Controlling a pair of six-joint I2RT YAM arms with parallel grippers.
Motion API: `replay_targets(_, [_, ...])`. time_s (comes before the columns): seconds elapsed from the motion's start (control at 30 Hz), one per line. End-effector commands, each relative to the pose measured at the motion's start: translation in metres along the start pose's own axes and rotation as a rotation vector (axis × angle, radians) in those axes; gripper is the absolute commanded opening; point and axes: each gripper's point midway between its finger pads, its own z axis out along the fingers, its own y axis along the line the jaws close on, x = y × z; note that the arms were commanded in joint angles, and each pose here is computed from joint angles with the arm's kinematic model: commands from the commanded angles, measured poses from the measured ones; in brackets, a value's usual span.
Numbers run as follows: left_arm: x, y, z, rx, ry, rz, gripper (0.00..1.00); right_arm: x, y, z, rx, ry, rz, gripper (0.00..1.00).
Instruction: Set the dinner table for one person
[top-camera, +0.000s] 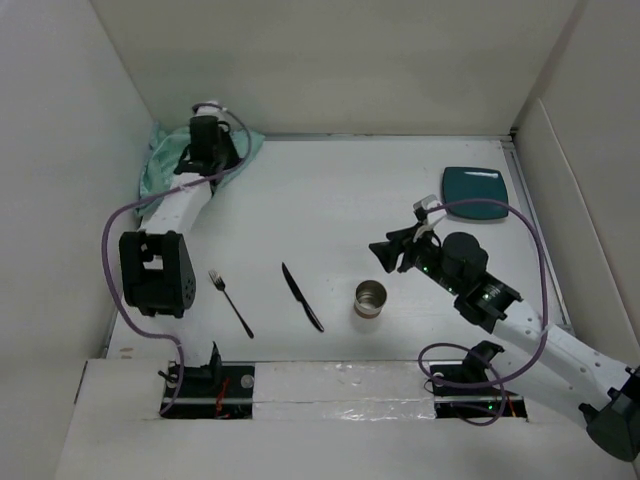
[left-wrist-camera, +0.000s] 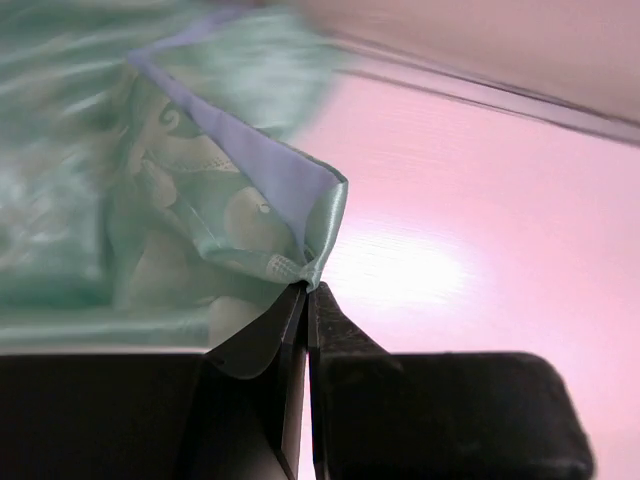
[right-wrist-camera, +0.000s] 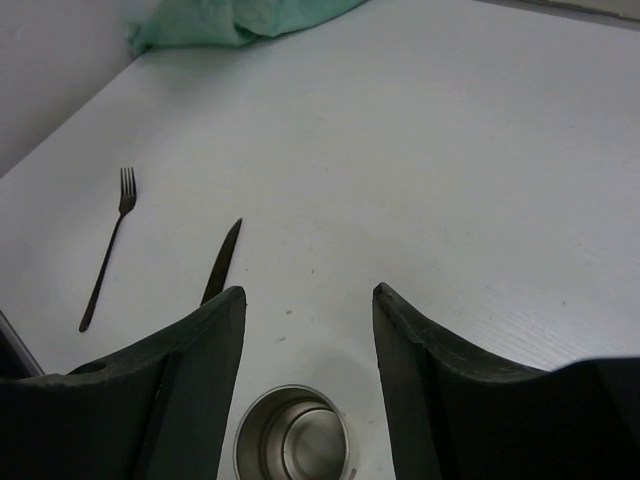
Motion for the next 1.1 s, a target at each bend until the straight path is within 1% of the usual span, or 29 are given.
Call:
replay_targets(0.0, [0.009, -0.138, -0.056, 0.376, -0.086, 0.235, 0.0, -0.02, 0.004, 0.011, -0.007, -0.083, 0.052, 0.59])
replay_targets(0.07, [0.046, -0.171, -0.064, 0.453, -0.03, 0.316, 0.01, -0.022, -0.002, 0.015, 0.039, -0.091, 0.087, 0.59])
replay_targets(0.1, [0.077, -0.194, -0.069, 0.495, 0.027, 0.374, 0.07, -0.023, -0.001, 0.017, 0.045, -0.093, 0.101, 0.59])
replay_targets(0.13, [0.091, -0.206, -0.07, 0.523, 0.058, 0.398, 0.27, -0.021, -0.003, 0.019, 0.054, -0.088, 0.112, 0.59])
replay_targets(0.17, [0.109, -0.219, -0.074, 0.568, 0.095, 0.431, 0.4, -0.024, -0.005, 0.021, 0.069, -0.096, 0.126, 0.59])
replay_targets(0.2, [0.145, -0.23, -0.076, 0.588, 0.174, 0.495, 0.51, -0.024, -0.005, 0.021, 0.075, -0.095, 0.131, 0.6])
replay_targets(0.23, [0.153, -0.239, -0.077, 0.592, 0.188, 0.522, 0.61, -0.023, -0.007, 0.023, 0.084, -0.092, 0.134, 0.59])
replay_targets(0.3, [0.184, -0.251, -0.08, 0.579, 0.236, 0.589, 0.63, -0.025, -0.01, 0.023, 0.107, -0.101, 0.146, 0.57])
replay_targets(0.37, [0.186, -0.251, -0.077, 0.512, 0.222, 0.577, 0.63, -0.025, -0.018, 0.022, 0.15, -0.11, 0.154, 0.49])
replay_targets(0.4, [0.178, -0.253, -0.079, 0.503, 0.198, 0.548, 0.63, -0.024, -0.021, 0.022, 0.167, -0.108, 0.153, 0.4])
replay_targets(0.43, [0.17, -0.252, -0.08, 0.465, 0.178, 0.478, 0.63, -0.025, -0.024, 0.021, 0.182, -0.113, 0.152, 0.32])
replay_targets(0.47, [0.165, -0.243, -0.079, 0.414, 0.154, 0.449, 0.63, -0.026, -0.031, 0.019, 0.223, -0.124, 0.154, 0.22])
replay_targets(0.5, [0.143, -0.246, -0.09, 0.412, 0.085, 0.399, 0.63, -0.025, -0.035, 0.019, 0.244, -0.125, 0.154, 0.07])
replay_targets(0.53, [0.143, -0.235, -0.093, 0.377, 0.076, 0.373, 0.62, -0.026, -0.038, 0.019, 0.26, -0.13, 0.154, 0.0])
replay_targets(0.6, [0.102, -0.215, -0.105, 0.263, -0.052, 0.219, 0.61, -0.021, -0.047, 0.026, 0.31, -0.124, 0.144, 0.0])
replay_targets(0.63, [0.106, -0.192, -0.103, 0.192, -0.058, 0.172, 0.6, -0.026, -0.048, 0.031, 0.316, -0.125, 0.143, 0.0])
replay_targets(0.67, [0.091, -0.167, -0.099, 0.112, -0.095, 0.049, 0.59, -0.025, -0.054, 0.036, 0.338, -0.11, 0.136, 0.0])
replay_targets(0.7, [0.072, -0.155, -0.11, 0.111, -0.142, -0.039, 0.59, -0.009, -0.062, 0.049, 0.368, -0.053, 0.13, 0.0])
replay_targets(0.73, [0.085, -0.129, -0.106, 0.067, -0.128, -0.08, 0.58, -0.003, -0.064, 0.057, 0.379, -0.028, 0.13, 0.0])
replay_targets(0.77, [0.079, -0.104, -0.101, 0.024, -0.137, -0.147, 0.58, -0.01, -0.066, 0.067, 0.379, -0.027, 0.134, 0.0])
replay_targets(0.8, [0.068, -0.093, -0.11, 0.031, -0.171, -0.251, 0.58, -0.006, -0.067, 0.076, 0.383, -0.003, 0.133, 0.04])
replay_targets(0.83, [0.084, -0.072, -0.108, -0.004, -0.151, -0.284, 0.58, 0.015, -0.083, 0.089, 0.424, 0.055, 0.127, 0.12])
replay_targets(0.87, [0.078, -0.061, -0.116, -0.001, -0.168, -0.335, 0.58, 0.008, -0.082, 0.102, 0.409, 0.068, 0.128, 0.21])
replay_targets(0.9, [0.074, -0.039, -0.115, -0.036, -0.185, -0.425, 0.58, 0.015, -0.087, 0.11, 0.41, 0.104, 0.125, 0.39])
replay_targets(0.93, [0.084, -0.01, -0.126, -0.062, -0.196, -0.502, 0.57, 0.043, -0.104, 0.131, 0.433, 0.192, 0.134, 0.55])
replay_targets(0.97, [0.083, -0.01, -0.126, -0.06, -0.199, -0.504, 0.57, 0.032, -0.102, 0.135, 0.426, 0.169, 0.135, 0.55])
replay_targets(1.0, [0.081, 0.01, -0.127, -0.093, -0.224, -0.564, 0.57, 0.038, -0.109, 0.141, 0.436, 0.184, 0.145, 0.59])
replay_targets(1.03, [0.098, 0.024, -0.128, -0.114, -0.211, -0.581, 0.57, 0.059, -0.124, 0.15, 0.449, 0.228, 0.177, 0.59])
replay_targets(1.07, [0.09, 0.03, -0.139, -0.097, -0.254, -0.614, 0.57, 0.064, -0.13, 0.157, 0.443, 0.24, 0.197, 0.59])
